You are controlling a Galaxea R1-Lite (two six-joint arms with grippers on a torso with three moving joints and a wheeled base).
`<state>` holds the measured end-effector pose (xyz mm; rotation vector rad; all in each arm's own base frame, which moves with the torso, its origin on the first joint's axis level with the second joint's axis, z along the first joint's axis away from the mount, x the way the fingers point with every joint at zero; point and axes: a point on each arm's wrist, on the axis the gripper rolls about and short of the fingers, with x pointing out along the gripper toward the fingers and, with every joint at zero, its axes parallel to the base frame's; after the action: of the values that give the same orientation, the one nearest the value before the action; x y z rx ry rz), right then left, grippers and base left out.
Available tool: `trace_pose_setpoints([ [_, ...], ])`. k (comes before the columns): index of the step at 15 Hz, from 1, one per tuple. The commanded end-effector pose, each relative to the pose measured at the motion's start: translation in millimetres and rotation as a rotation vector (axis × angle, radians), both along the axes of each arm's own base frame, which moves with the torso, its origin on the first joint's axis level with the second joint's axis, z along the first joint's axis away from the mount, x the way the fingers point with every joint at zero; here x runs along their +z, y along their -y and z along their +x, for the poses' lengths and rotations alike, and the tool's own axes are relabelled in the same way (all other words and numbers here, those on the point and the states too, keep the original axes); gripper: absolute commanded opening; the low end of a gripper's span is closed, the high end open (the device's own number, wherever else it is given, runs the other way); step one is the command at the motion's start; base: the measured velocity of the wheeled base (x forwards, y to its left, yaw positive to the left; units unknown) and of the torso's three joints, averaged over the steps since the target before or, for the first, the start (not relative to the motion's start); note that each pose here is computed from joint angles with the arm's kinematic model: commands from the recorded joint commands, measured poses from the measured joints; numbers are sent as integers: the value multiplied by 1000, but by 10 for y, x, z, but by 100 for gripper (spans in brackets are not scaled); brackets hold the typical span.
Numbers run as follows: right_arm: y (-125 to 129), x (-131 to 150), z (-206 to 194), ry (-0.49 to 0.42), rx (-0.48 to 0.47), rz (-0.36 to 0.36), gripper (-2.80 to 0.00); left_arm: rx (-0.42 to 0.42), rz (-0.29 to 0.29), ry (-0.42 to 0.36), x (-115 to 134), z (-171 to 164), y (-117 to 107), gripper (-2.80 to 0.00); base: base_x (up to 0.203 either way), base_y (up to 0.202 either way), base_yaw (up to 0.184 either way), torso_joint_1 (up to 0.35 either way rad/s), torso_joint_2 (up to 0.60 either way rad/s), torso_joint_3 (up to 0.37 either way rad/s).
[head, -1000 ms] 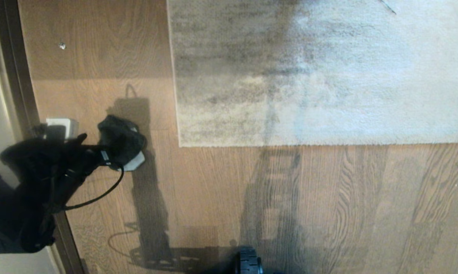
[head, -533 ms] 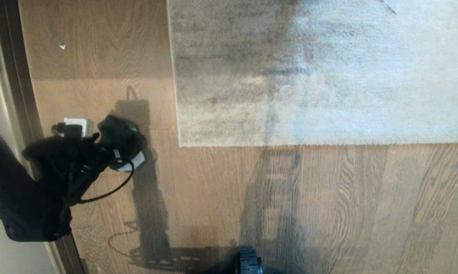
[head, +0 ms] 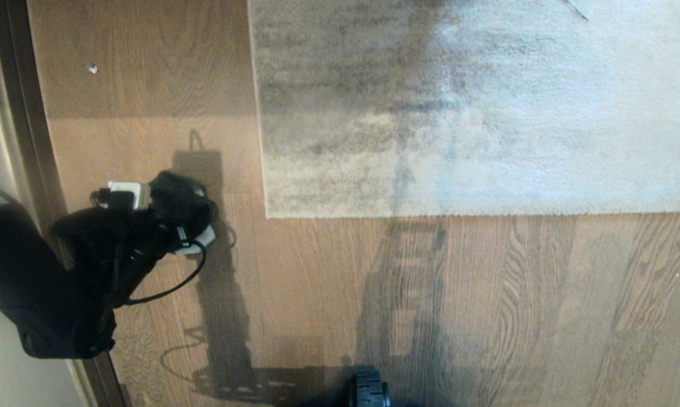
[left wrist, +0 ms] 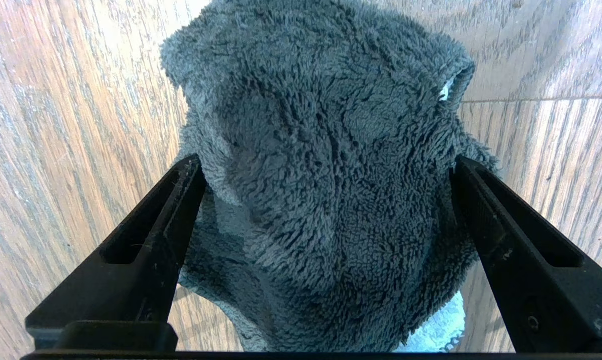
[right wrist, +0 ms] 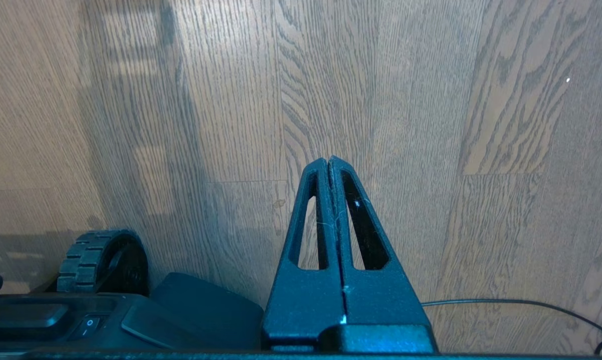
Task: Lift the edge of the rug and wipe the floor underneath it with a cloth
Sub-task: Pick up the rag
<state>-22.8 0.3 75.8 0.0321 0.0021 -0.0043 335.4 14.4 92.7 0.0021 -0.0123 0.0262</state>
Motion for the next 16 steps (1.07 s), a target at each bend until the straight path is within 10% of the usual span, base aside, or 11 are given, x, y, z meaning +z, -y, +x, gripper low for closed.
trace_pose_setpoints([
  [1, 0, -1, 0, 0, 0, 0, -280, -2, 3, 37, 20, -2, 5, 0, 0, 0, 0, 0, 0, 0],
  [2, 0, -1, 0, 0, 1, 0, -280, -2, 3, 38, 23, 1, 4, -280, 0, 0, 0, 0, 0, 0],
  [16, 0, -2, 0, -1, 1, 0, -280, -1, 7, 95, 236, -107, 18, -280, 0, 0, 0, 0, 0, 0],
])
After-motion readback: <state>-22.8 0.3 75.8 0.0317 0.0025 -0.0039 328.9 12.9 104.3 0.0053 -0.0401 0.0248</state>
